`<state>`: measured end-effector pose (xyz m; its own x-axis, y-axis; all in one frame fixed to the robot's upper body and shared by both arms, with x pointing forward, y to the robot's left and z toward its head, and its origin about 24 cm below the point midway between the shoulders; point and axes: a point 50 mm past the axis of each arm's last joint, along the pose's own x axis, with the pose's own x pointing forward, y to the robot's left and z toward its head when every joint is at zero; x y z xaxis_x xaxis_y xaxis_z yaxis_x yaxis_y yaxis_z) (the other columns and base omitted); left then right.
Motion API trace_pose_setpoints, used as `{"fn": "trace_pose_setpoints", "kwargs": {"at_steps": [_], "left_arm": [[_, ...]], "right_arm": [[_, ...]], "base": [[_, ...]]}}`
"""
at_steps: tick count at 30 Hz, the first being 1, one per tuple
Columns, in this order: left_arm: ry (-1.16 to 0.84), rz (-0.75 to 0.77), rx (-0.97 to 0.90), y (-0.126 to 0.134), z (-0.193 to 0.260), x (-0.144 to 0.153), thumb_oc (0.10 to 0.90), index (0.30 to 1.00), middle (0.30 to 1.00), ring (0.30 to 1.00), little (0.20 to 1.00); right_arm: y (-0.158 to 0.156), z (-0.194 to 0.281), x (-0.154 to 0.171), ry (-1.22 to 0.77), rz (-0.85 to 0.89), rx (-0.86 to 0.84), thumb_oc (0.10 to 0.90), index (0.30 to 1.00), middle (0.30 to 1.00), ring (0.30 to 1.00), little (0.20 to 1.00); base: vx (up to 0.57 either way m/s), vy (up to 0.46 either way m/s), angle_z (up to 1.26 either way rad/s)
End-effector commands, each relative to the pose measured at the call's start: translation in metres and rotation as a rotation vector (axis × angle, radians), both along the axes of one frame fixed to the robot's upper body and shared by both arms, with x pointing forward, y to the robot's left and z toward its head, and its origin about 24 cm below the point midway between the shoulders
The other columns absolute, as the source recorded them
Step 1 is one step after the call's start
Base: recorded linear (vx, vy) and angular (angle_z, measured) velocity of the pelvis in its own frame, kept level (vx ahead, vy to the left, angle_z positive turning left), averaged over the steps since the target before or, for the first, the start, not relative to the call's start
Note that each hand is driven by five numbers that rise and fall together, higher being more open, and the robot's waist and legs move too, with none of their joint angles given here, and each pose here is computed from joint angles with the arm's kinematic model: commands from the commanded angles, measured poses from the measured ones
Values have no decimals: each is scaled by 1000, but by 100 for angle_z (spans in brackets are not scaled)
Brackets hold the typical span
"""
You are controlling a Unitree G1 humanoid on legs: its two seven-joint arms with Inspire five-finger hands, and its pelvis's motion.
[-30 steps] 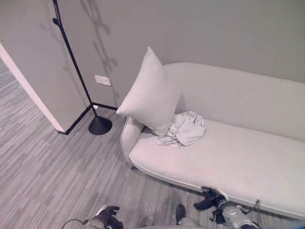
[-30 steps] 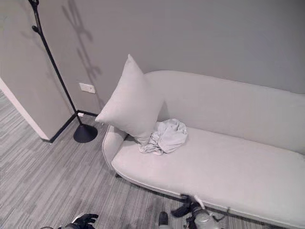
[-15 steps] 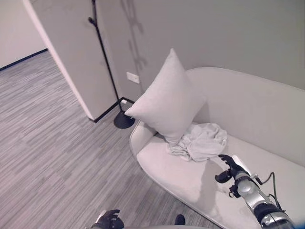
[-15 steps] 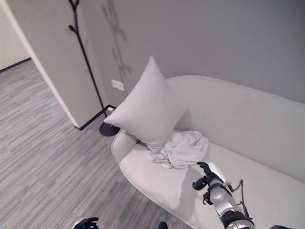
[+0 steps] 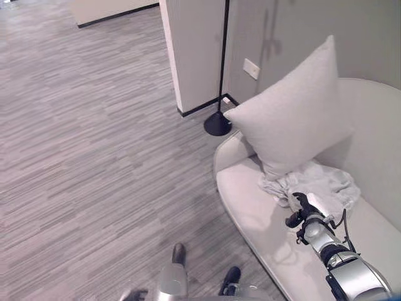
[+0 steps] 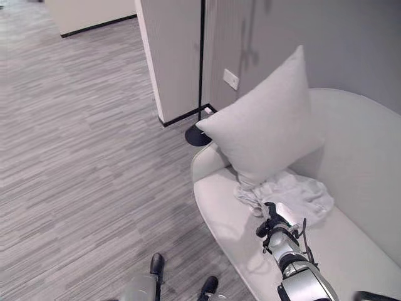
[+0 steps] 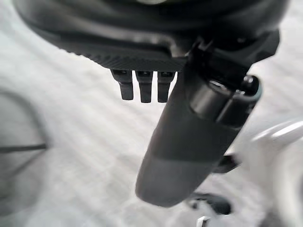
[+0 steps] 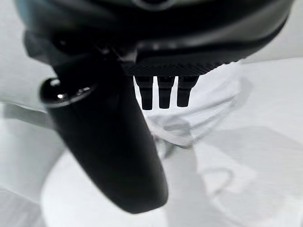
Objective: Hang the clothes on the sofa on the clothes rack.
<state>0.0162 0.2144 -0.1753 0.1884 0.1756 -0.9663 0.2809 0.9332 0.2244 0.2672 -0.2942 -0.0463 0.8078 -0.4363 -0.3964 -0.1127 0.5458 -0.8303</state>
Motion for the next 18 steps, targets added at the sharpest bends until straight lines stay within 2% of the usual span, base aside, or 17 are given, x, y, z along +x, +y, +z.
{"fn": "trace_pose_setpoints", "kwargs": {"at_steps": [1,3,5,8,12,13,15,18], "left_arm": [[-89,-163,37,3,4,32,800,900,900,900,900],[-99,-204,32,1,4,36,800,900,900,900,900],[-174,-320,25,-7,7,59,800,900,900,900,900],[-249,-433,23,-18,11,79,800,900,900,900,900],[-343,-392,3,-23,18,102,800,900,900,900,900],[-398,-369,23,-24,22,115,800,900,900,900,900],[-404,-373,41,-26,22,119,800,900,900,900,900],[-403,-384,57,-27,22,120,800,900,900,900,900]], "right_arm": [[-19,39,21,-178,-6,-113,800,900,900,900,900],[-18,41,24,-183,7,-129,800,900,900,900,900],[-13,49,33,-193,65,-239,800,900,900,900,900],[-18,54,36,-200,38,-309,800,900,900,900,900],[-30,67,39,-231,-11,-390,800,900,900,900,900],[-48,84,38,-270,-77,-500,800,900,900,900,900],[-62,102,37,-337,-157,-582,800,900,900,900,900],[-64,122,43,-426,-189,-636,800,900,900,900,900]], "base": [[140,111,-8],[82,86,-7],[35,118,-23],[-46,99,-14],[-74,84,12],[-43,96,11],[-36,71,8],[-63,45,-1]]}}
